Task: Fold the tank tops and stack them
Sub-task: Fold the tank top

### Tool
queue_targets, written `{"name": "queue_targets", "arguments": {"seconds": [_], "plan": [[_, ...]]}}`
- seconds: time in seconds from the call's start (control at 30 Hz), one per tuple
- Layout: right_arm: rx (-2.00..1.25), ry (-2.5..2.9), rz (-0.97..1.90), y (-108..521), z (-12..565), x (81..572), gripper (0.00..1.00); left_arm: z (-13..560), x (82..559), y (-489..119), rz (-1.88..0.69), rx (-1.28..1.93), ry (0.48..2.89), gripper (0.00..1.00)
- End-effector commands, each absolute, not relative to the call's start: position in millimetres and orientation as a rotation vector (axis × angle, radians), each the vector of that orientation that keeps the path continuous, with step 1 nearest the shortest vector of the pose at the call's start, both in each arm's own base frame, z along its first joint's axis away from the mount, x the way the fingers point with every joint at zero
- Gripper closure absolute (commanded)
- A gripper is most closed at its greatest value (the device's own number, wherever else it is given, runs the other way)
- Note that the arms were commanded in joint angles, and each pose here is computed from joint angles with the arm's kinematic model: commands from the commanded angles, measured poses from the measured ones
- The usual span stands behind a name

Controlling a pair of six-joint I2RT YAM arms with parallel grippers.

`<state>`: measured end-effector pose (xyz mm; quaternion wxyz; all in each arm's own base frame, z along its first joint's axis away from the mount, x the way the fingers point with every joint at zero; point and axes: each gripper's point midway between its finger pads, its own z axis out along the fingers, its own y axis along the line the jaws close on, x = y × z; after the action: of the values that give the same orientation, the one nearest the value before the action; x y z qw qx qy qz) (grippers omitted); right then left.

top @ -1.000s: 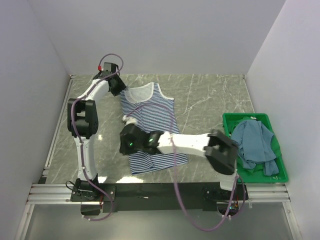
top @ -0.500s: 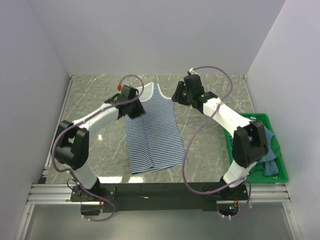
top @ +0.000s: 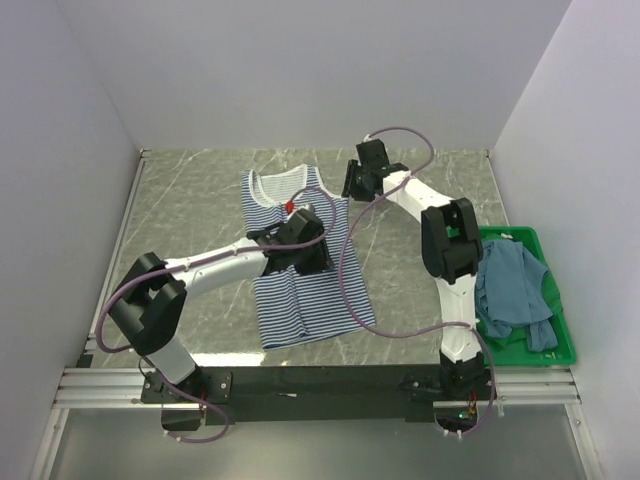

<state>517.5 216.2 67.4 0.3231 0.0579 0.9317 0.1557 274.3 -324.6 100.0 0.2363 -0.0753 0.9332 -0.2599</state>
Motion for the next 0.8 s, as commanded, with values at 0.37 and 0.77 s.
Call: {"name": "queue_targets", "arguments": {"seconds": [0.37, 0.77], "plan": [[0.165, 2.444, 0.402, 219.0, 49.5, 548.0, 0.54, 119.1, 249.1, -340.3, -0.812, -0.178, 2.511, 0.57], [0.231, 2.472, 0.45, 217.1, 28.5, 542.6, 0.9, 113.3, 221.8, -399.4, -0.928, 0.003, 2.521, 0.55]]}}
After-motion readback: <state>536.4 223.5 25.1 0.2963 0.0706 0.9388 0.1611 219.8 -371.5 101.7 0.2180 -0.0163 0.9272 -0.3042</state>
